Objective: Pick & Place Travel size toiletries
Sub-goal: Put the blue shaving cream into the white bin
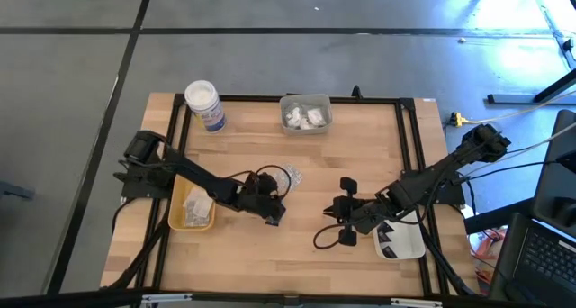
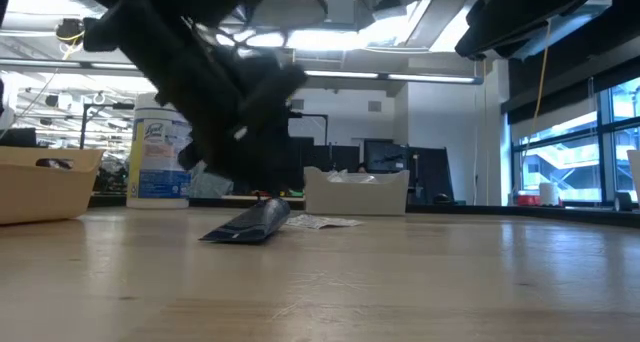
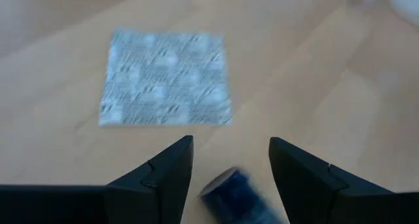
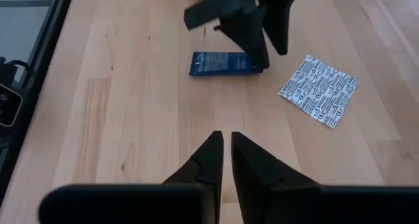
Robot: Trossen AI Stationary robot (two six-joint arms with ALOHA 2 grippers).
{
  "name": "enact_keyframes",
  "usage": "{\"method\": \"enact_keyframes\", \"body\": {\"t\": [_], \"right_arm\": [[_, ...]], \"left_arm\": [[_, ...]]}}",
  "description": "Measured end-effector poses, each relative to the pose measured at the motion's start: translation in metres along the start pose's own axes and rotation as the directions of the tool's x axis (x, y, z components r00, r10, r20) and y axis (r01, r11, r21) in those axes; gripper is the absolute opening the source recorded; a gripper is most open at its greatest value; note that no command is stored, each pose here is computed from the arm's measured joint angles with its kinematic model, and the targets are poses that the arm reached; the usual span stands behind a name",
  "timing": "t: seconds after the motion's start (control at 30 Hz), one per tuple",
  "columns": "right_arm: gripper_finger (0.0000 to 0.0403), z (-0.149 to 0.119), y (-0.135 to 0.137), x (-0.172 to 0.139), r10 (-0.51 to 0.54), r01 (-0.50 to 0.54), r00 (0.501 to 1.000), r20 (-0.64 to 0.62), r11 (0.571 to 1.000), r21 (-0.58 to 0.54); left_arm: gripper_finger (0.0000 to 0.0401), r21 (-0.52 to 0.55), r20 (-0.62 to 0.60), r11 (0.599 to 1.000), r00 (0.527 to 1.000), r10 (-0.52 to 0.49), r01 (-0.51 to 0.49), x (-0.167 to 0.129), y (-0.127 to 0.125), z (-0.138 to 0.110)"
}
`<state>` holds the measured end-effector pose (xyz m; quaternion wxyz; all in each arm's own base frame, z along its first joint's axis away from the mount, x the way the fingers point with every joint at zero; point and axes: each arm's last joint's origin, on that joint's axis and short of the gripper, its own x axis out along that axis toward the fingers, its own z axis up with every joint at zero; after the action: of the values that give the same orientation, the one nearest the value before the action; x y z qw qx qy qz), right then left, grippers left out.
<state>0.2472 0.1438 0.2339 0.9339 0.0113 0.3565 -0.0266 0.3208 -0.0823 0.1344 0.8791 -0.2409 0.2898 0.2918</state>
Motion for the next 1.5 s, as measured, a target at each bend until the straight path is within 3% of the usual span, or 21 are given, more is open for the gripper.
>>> {"method": "enact_keyframes", "body": {"t": [0.2,0.4,0.6,0.73,0.87,1.0,1.17,1.33,1.5], "right_arm": [[0.0041,0.000,0.000,0.000,0.000,0.000,1.000,0.000,1.000,-0.001],[0.0046,0.000,0.000,0.000,-0.003,0.003,1.000,0.001,1.000,-0.001],[0.0039,0.000,0.000,0.000,-0.003,0.003,1.000,0.001,1.000,-0.004],[0.0031,0.000,0.000,0.000,-0.002,0.002,1.000,0.001,1.000,0.000],[0.0025,0.000,0.000,0.000,0.000,0.000,1.000,0.000,1.000,0.007],[0.0022,0.000,0.000,0.000,0.000,0.000,1.000,0.000,1.000,0.008],[0.0022,0.000,0.000,0.000,0.001,-0.001,1.000,0.000,1.000,0.008],[0.0022,0.000,0.000,0.000,0.001,-0.001,1.000,0.000,1.000,0.010],[0.0022,0.000,0.000,0.000,0.001,-0.001,1.000,0.000,1.000,0.010]], "left_arm": [[0.0198,-0.039,-0.052,0.996,0.995,0.082,-0.084,0.005,0.004,-0.007],[0.0198,-0.031,-0.101,0.997,0.992,0.070,-0.073,0.004,0.005,-0.009],[0.0198,0.160,-0.111,0.987,0.993,0.045,-0.027,0.004,0.004,-0.006],[0.0198,0.347,-0.142,0.938,0.988,0.055,-0.003,0.007,0.005,0.005],[0.0200,0.461,-0.227,0.886,0.972,0.058,0.055,0.008,0.004,0.018],[0.0218,0.546,-0.302,0.824,0.953,0.028,0.148,0.005,-0.004,0.031],[0.0253,0.652,-0.384,0.719,0.923,0.038,0.242,-0.007,-0.016,0.042],[0.0262,0.775,-0.430,0.534,0.901,0.056,0.337,-0.017,-0.025,0.046],[0.0260,0.813,-0.522,0.337,0.851,0.062,0.474,-0.028,-0.029,0.038]]}}
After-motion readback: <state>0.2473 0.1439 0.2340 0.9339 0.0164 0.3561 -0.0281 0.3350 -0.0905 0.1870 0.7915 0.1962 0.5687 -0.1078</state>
